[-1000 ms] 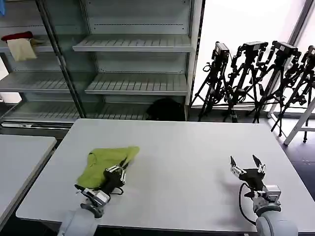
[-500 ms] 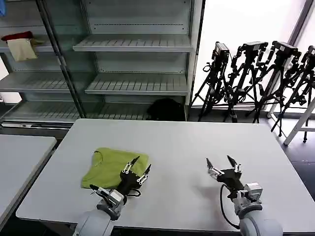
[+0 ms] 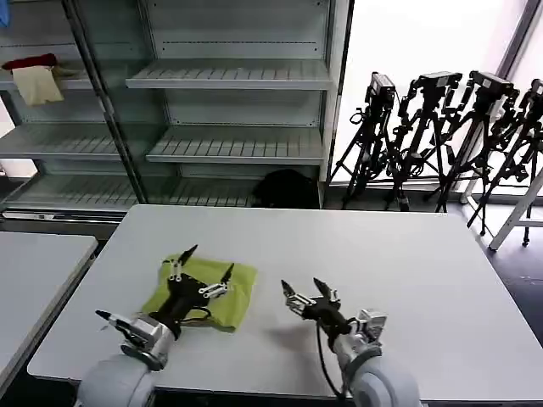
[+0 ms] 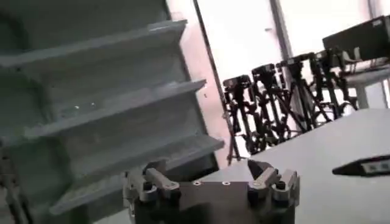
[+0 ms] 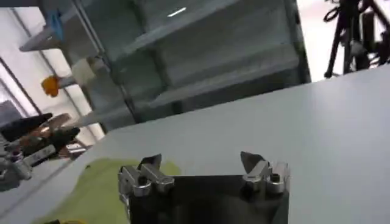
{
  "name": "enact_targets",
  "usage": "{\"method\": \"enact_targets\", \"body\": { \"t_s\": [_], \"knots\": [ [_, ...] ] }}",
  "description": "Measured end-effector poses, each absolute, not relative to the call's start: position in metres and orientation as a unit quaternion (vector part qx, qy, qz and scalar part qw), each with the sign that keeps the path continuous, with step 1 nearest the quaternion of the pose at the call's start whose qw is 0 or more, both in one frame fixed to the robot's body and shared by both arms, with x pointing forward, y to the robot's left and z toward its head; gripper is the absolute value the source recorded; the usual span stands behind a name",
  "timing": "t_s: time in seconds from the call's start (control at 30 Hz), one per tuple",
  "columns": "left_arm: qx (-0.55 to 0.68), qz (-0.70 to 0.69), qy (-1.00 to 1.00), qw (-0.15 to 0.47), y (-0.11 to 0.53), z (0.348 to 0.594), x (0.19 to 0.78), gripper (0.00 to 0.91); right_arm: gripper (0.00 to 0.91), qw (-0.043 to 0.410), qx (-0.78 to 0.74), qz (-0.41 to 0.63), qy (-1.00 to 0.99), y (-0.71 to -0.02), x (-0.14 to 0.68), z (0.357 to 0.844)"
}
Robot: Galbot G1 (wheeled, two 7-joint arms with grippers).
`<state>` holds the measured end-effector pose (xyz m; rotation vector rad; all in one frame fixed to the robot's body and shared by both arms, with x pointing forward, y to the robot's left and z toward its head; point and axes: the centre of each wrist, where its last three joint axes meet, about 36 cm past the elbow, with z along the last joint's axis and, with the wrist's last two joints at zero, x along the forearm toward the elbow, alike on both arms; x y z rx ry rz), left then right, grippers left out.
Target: Fold and organize the clothes.
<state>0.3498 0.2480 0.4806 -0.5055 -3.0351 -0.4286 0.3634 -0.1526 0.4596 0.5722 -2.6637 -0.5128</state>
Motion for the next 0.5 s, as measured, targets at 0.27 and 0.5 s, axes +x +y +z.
{"method": "enact_targets", "body": {
  "t_s": [0.27, 0.5],
  "knots": [
    [-0.136, -0.106, -0.985, 0.027, 0.257, 0.474, 0.335, 0.907, 0.806, 0.234, 0.219, -0.226, -0.92, -0.103, 0.38, 0.443],
    [-0.121, -0.087, -0.988, 0.038, 0.261, 0.465, 0.326, 0.907, 0.0, 0.268, 0.219, -0.246, -0.906, -0.072, 0.392, 0.431]
  ]
}}
